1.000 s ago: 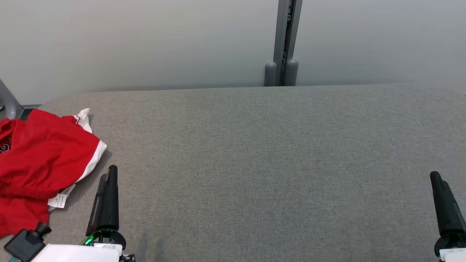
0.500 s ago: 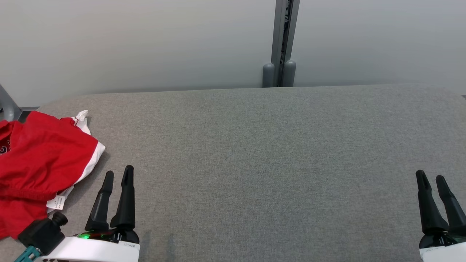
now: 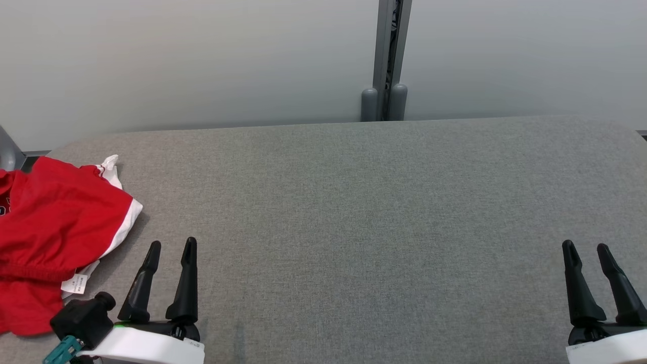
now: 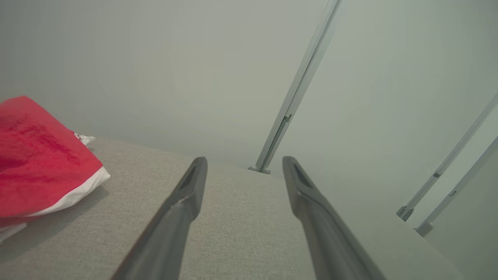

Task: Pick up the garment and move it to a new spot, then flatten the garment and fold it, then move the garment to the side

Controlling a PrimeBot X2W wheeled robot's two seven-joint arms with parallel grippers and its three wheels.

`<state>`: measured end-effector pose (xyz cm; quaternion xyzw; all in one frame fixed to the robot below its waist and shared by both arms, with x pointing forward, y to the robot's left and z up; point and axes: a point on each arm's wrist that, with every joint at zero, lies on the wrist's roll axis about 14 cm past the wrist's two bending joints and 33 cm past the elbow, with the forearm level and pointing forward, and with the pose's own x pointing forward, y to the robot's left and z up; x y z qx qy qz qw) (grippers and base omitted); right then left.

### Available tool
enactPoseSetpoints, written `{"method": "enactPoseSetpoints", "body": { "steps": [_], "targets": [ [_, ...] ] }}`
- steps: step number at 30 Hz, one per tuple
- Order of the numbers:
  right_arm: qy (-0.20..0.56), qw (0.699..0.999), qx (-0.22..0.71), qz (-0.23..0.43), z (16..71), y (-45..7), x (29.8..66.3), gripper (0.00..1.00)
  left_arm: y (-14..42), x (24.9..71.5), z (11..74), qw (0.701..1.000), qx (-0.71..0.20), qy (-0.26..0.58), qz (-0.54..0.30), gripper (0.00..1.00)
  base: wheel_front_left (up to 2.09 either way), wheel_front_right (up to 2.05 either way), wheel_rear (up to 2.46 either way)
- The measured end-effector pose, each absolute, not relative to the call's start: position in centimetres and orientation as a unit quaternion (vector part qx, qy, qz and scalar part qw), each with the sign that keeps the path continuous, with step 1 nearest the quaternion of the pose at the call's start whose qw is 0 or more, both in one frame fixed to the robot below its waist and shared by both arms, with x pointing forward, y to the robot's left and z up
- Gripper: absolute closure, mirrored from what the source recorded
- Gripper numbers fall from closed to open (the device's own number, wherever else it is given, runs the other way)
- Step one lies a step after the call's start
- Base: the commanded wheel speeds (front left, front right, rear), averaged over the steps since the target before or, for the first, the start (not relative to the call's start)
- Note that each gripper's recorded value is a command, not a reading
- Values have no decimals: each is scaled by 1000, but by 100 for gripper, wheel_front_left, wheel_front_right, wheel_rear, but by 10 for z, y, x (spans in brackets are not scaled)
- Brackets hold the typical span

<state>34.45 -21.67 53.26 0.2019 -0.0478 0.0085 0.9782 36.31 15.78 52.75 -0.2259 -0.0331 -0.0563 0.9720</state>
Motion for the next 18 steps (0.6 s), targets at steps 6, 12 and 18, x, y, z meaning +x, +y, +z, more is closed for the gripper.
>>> {"method": "enactPoseSetpoints", "body": {
  "steps": [6,12,18],
  "targets": [
    [-47,985,165,13,530,-214,348,0,157,365,518,981,-188,-22,-51,0,0,0,0],
    [-45,989,139,17,527,-212,350,0,157,367,510,987,-155,-15,-45,0,0,0,0],
    [-41,992,121,17,523,-211,352,0,157,369,503,990,-133,-6,-43,0,0,0,0]
  ]
}}
